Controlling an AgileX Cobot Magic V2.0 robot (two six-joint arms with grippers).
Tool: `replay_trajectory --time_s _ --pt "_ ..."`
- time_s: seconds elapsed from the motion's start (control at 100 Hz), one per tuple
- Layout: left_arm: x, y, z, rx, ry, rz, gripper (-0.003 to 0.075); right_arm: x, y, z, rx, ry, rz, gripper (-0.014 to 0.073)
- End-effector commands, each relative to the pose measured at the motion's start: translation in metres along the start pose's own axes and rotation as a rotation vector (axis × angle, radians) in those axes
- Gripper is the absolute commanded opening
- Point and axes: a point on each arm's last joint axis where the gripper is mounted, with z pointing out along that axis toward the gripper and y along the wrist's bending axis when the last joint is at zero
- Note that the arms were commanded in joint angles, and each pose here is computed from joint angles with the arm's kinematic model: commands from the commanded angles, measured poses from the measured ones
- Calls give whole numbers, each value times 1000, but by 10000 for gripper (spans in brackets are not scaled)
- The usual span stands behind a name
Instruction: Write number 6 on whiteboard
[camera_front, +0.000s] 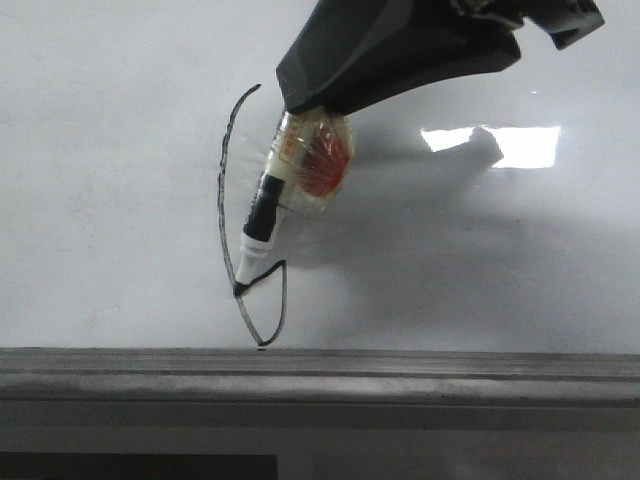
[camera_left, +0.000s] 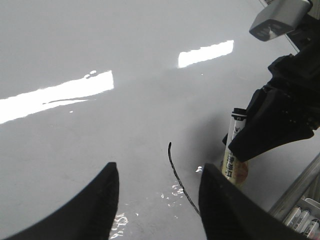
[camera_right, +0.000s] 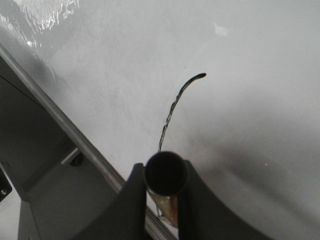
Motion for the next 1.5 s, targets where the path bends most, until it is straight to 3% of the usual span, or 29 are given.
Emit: replay_trajectory --time_s 0.0,0.16,0.46,1.02,1.12,1.27,1.43,1.49 --pt "-18 1 -1 -2 -98 -11 335 -21 9 -18 -25 -137 -35 -54" --pt "-14 -6 4 67 -52 -11 336 -20 24 -33 -86 -157 -64 -54" --pt "4 -43 37 318 80 30 336 -15 39 -38 -148 -136 -96 -54" --pt "24 -57 74 320 153 -10 330 -13 52 -40 -198 -148 -119 -54" --pt "23 -56 75 314 143 -30 247 -13 52 -40 -198 -148 -119 -54" --pt "22 -56 75 313 134 -31 -18 -13 52 -40 -199 -144 -120 -54" --pt "22 -56 75 313 134 -31 -19 -13 52 -40 -199 -142 -120 -45" --pt "22 -56 75 313 134 -31 -19 -13 52 -39 -198 -141 -120 24"
